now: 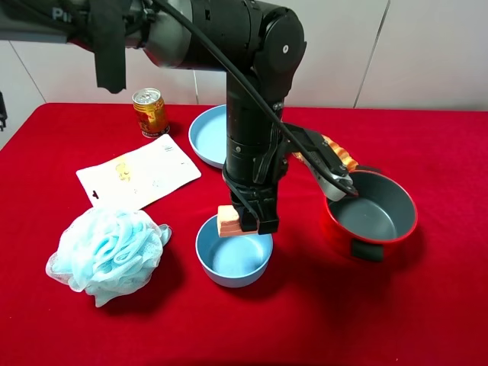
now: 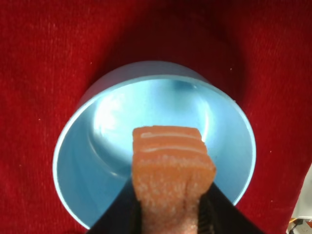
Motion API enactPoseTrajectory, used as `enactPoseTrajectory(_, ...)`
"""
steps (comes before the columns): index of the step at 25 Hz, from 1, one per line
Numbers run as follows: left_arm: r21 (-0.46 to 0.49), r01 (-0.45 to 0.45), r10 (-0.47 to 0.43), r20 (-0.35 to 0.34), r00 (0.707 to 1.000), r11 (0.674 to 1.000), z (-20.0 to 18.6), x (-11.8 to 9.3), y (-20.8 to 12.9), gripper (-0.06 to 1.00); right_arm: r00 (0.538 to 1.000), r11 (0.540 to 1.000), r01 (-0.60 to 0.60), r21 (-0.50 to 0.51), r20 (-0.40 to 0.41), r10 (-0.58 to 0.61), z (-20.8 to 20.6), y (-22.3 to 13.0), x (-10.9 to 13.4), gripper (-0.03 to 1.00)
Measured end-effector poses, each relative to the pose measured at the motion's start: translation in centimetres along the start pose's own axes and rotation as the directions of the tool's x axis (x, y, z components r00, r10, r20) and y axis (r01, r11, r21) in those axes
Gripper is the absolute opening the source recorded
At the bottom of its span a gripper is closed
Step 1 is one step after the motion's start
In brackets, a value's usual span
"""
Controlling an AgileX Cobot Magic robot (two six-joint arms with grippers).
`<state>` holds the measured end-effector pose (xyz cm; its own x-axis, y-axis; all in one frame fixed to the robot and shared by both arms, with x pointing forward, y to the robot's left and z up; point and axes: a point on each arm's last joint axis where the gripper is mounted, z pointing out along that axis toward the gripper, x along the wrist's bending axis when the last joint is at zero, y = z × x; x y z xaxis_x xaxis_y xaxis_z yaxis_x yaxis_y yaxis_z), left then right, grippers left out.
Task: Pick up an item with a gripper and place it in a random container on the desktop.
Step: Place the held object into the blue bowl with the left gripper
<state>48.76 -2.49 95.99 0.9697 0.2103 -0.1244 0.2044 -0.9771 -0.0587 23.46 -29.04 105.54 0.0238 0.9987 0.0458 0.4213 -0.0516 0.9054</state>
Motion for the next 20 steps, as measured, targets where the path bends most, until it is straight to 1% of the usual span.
enactPoseTrajectory(3,-0.014,0.009,-0.008,0.027,1.000,1.000,0.00,-0.25,0.13,0.20,1.000,1.000,0.000,0.000,0.000,0.000,0.00,0.00,0.00,0.69)
enactPoseTrajectory(17,-0.007,0.048,-0.048,0.015,0.999,0.999,-0.02,-0.14,0.07,0.19,1.000,1.000,0.000,0.000,-0.001,0.000,0.00,0.00,0.01,0.69)
enactPoseTrajectory(18,-0.007,0.047,-0.047,0.015,0.999,0.999,-0.02,-0.13,0.07,0.21,1.000,1.000,0.000,0.000,-0.001,0.000,0.00,0.00,0.01,0.69)
enactPoseTrajectory(20,-0.006,0.047,-0.047,0.014,0.999,0.999,-0.02,-0.12,0.07,0.28,1.000,1.000,0.000,0.000,-0.001,0.000,0.00,0.00,0.01,0.69)
